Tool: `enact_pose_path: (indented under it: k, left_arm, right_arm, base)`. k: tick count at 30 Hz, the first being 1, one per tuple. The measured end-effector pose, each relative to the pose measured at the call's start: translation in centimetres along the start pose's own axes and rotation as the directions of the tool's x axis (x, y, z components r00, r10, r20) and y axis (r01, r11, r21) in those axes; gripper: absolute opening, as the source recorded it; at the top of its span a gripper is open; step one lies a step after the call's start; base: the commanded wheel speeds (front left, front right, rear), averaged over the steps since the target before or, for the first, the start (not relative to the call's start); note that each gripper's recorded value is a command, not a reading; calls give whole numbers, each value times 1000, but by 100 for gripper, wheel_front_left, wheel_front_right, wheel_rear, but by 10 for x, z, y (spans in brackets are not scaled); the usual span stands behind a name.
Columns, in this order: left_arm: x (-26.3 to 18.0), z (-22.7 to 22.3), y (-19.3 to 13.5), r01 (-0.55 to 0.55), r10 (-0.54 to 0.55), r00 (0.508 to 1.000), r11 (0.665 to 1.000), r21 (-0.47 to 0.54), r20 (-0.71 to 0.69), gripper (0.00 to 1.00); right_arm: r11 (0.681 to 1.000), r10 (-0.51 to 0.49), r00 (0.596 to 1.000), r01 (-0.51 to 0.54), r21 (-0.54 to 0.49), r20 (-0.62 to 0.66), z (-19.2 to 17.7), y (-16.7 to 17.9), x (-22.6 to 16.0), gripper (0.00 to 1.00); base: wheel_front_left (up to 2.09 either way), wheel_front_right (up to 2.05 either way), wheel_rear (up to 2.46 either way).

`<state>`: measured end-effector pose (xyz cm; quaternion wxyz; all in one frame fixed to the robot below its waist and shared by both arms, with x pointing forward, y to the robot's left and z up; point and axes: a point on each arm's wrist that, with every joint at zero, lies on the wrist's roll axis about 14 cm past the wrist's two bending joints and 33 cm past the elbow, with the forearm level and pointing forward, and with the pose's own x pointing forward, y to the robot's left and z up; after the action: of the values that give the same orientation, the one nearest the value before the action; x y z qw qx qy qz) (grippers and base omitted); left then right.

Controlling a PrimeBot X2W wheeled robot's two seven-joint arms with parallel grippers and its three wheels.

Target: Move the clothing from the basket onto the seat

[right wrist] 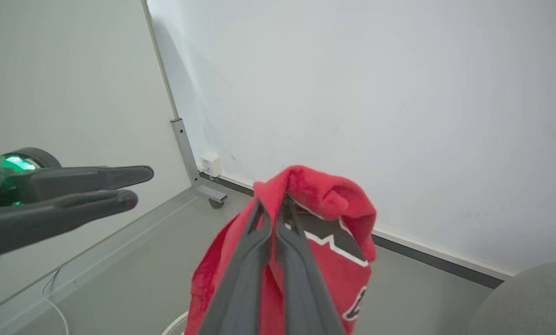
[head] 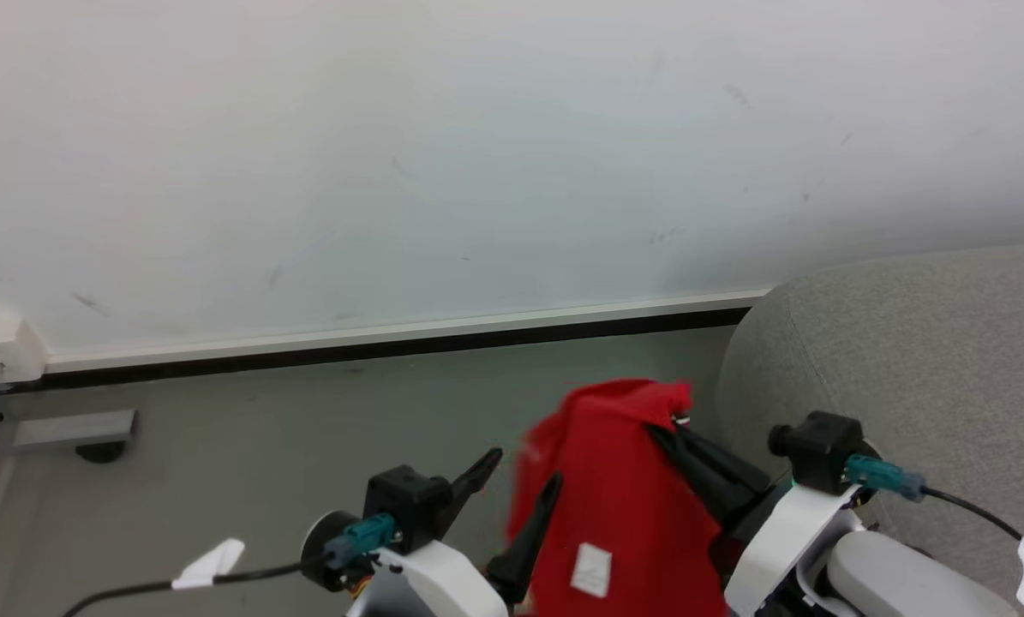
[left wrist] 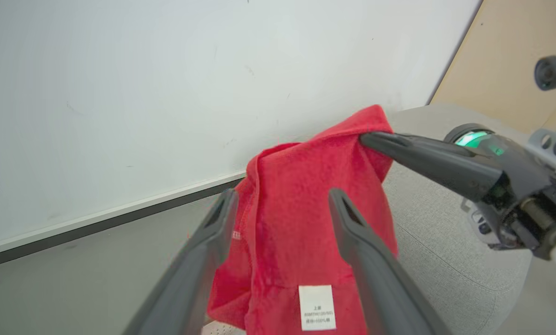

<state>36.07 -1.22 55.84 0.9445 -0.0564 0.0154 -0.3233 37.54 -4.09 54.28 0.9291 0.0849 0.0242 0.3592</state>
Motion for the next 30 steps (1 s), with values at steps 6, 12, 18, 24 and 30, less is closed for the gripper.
enact_pose_path:
  k: [6,12,18,24,30]
  left_arm:
    - [0,-9,-3,11,-11,1000,1000,12,6,100]
    - [1,-19,-8,33,-33,999,999,7,-5,100]
    - [4,-26,-15,56,-56,998,998,3,-13,100]
    - [12,-29,-27,101,-101,995,995,-4,-13,100]
    - [26,-32,-49,181,-181,983,983,-10,-20,100]
  right_arm:
    - [999,-47,997,48,-10,62,19,-16,-7,0]
    - [996,-84,992,87,-28,98,29,-29,-15,0]
    - [992,-116,985,122,-43,126,39,-39,-25,0]
    - [985,-153,975,164,-58,158,49,-49,-37,0]
    - [968,-224,955,241,-68,195,60,-65,-61,0]
  base:
    - [0,0,0]
    - [0,0,0]
    - [0,0,0]
    - [0,0,0]
    - [0,0,0]
